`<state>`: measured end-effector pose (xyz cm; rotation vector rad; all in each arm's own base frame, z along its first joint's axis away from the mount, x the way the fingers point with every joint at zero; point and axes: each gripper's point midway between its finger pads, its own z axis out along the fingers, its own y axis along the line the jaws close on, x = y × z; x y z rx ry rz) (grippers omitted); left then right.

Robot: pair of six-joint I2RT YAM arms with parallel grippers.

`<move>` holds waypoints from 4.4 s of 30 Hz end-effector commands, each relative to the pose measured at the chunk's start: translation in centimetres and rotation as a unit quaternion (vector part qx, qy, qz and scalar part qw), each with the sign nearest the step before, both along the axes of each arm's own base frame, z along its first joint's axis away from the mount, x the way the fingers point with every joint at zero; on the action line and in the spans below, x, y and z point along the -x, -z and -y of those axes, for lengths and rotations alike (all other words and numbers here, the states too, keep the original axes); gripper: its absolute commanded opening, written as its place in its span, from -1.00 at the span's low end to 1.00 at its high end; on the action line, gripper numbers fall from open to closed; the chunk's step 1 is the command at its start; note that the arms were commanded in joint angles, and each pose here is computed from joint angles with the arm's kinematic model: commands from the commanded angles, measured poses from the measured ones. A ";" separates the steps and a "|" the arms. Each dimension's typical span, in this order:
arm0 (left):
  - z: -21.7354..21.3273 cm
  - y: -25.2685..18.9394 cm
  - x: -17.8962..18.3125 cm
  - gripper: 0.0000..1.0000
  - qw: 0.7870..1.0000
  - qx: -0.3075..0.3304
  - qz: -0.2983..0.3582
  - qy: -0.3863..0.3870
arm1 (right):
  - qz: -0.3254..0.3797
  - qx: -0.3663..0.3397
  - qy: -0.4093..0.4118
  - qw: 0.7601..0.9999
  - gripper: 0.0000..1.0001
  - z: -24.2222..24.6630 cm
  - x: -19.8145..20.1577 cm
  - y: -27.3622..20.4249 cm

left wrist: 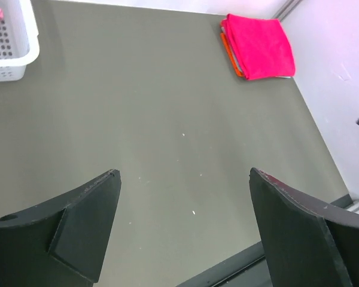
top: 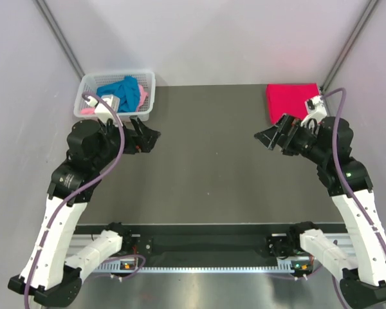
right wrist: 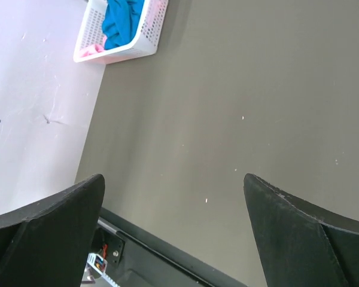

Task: Fold and stack the t-shirts
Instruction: Grab the tshirt from the pile, then move the tshirt to the center of the board, then flatten the tshirt out

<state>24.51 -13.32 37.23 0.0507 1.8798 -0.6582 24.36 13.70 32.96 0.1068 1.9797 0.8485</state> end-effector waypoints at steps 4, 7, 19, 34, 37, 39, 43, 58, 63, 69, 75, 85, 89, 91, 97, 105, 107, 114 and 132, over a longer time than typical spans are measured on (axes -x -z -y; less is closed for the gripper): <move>-2.4 1.0 -4.5 0.85 0.994 -0.022 0.006 -0.104 | 0.034 -0.012 0.009 0.999 0.99 0.1 -0.9 -0.9; -4.9 1.4 -8.1 0.85 0.979 -0.061 0.022 -0.192 | 0.040 -0.015 0.010 0.999 0.99 -0.1 -1.5 0.0; -14.8 4.5 -24.8 0.68 0.916 -0.152 -0.012 -0.372 | 0.028 -0.006 0.013 1.000 0.99 -0.6 -4.4 2.7; -19.0 17.2 -39.5 0.47 0.900 -0.174 -0.050 -0.396 | 0.000 0.028 0.008 1.000 0.99 -0.8 -6.6 5.7; -19.1 19.2 -41.0 0.44 0.900 -0.187 -0.057 -0.390 | -0.009 0.030 0.009 0.999 0.99 -0.9 -7.0 6.6; -19.2 19.3 -41.8 0.29 0.899 -0.200 -0.052 -0.385 | -0.018 0.034 0.012 0.999 0.99 -0.9 -7.5 7.5; -18.9 12.1 -42.9 -0.81 0.905 -0.185 0.019 -0.383 | -0.038 0.044 0.016 0.998 0.99 -0.8 -8.1 7.8; 0.7 -17.2 -22.6 -1.00 0.955 -0.027 0.280 -0.097 | -0.022 0.064 0.050 0.996 1.00 1.1 -6.1 5.7; 4.4 -12.0 -15.4 -1.00 0.978 0.051 0.202 -0.001 | -0.023 0.047 0.044 0.998 0.99 1.2 -3.6 4.6; 4.6 4.7 -10.4 -0.95 0.995 0.096 0.017 0.008 | -0.039 0.046 0.045 0.997 0.99 1.7 -1.1 6.2; 0.9 17.1 -8.0 -0.26 0.986 -0.040 -0.154 -0.053 | -0.096 0.060 0.052 0.992 0.99 2.2 -0.1 11.1; 1.5 18.2 -7.3 0.05 0.980 -0.061 -0.190 -0.020 | -0.173 0.080 -0.019 0.981 0.81 -2.6 -0.9 19.9; 5.8 20.8 -5.6 0.12 0.970 -0.010 -0.235 0.063 | -0.187 0.095 -0.037 0.977 0.68 -5.2 -1.5 22.0; 6.6 22.6 -5.4 0.20 0.964 -0.031 -0.254 0.065 | -0.184 0.092 -0.041 0.978 0.60 -6.2 -2.2 22.9; 9.2 26.3 -5.1 0.58 0.951 -0.077 -0.288 0.087 | -0.193 0.137 -0.062 0.970 0.33 -6.1 -2.9 25.8; 9.0 31.3 -5.4 0.37 0.929 -0.126 -0.342 0.059 | -0.205 0.167 -0.055 0.963 -0.04 -5.0 -3.7 28.6; 9.5 31.8 -5.2 0.19 0.925 -0.123 -0.353 0.068 | -0.209 0.175 -0.045 0.961 -0.06 -4.5 -4.2 29.1; 9.9 32.9 -5.4 -0.83 0.919 -0.129 -0.367 0.066 | -0.220 0.201 -0.019 0.954 0.18 -3.4 -4.9 29.9; 11.4 16.5 -13.0 -1.00 0.969 -0.075 -0.231 0.047 | -0.153 0.284 0.091 0.942 -1.00 1.2 -11.2 19.6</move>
